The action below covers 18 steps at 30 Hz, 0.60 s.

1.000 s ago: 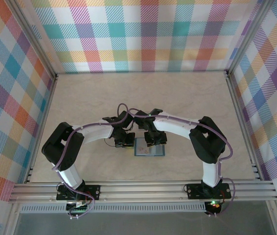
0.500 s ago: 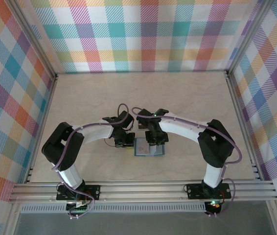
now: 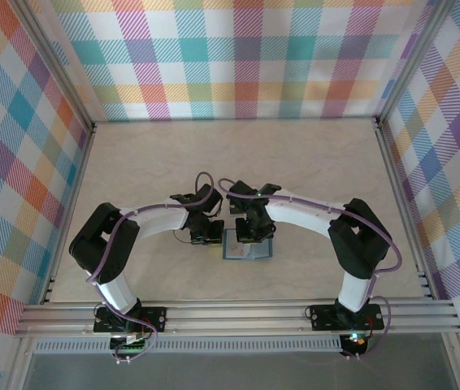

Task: Take the credit cards out of the card holder

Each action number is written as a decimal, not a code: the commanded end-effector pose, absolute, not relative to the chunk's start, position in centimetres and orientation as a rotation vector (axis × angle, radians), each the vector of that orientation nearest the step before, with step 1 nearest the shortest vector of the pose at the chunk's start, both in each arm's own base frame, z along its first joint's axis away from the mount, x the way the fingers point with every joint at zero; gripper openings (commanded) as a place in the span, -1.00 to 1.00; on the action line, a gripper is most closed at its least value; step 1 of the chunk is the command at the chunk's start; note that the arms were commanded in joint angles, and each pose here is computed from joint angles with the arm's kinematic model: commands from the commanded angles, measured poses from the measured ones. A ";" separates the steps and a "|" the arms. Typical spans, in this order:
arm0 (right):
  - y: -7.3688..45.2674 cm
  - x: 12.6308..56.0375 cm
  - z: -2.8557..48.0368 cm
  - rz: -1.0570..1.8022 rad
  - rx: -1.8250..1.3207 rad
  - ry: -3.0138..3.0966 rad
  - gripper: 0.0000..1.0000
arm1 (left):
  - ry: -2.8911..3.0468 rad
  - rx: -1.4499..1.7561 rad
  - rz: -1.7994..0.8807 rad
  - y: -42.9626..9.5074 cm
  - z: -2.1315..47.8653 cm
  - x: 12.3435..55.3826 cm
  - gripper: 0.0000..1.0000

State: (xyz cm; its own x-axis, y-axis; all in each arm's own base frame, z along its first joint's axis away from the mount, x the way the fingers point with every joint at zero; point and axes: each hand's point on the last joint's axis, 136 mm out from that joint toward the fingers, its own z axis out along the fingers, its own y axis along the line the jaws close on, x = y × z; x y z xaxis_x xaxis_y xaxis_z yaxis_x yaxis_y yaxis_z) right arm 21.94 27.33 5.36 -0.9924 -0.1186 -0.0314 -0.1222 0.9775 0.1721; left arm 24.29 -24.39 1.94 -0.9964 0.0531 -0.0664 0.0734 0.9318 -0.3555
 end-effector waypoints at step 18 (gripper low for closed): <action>19.2 22.9 6.3 -0.133 -0.132 3.042 -0.48 | 3.069 0.081 -0.514 -23.5 2.1 23.6 -1.00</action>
State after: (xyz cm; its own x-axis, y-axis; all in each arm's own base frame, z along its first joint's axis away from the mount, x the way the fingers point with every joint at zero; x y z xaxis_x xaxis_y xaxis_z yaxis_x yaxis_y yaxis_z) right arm 23.23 19.93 5.11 -0.9946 -0.0773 -0.0693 -0.0712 0.9937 -0.0867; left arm 24.29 -24.39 1.95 -0.9964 0.0528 -0.0663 0.0730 0.9318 -0.3555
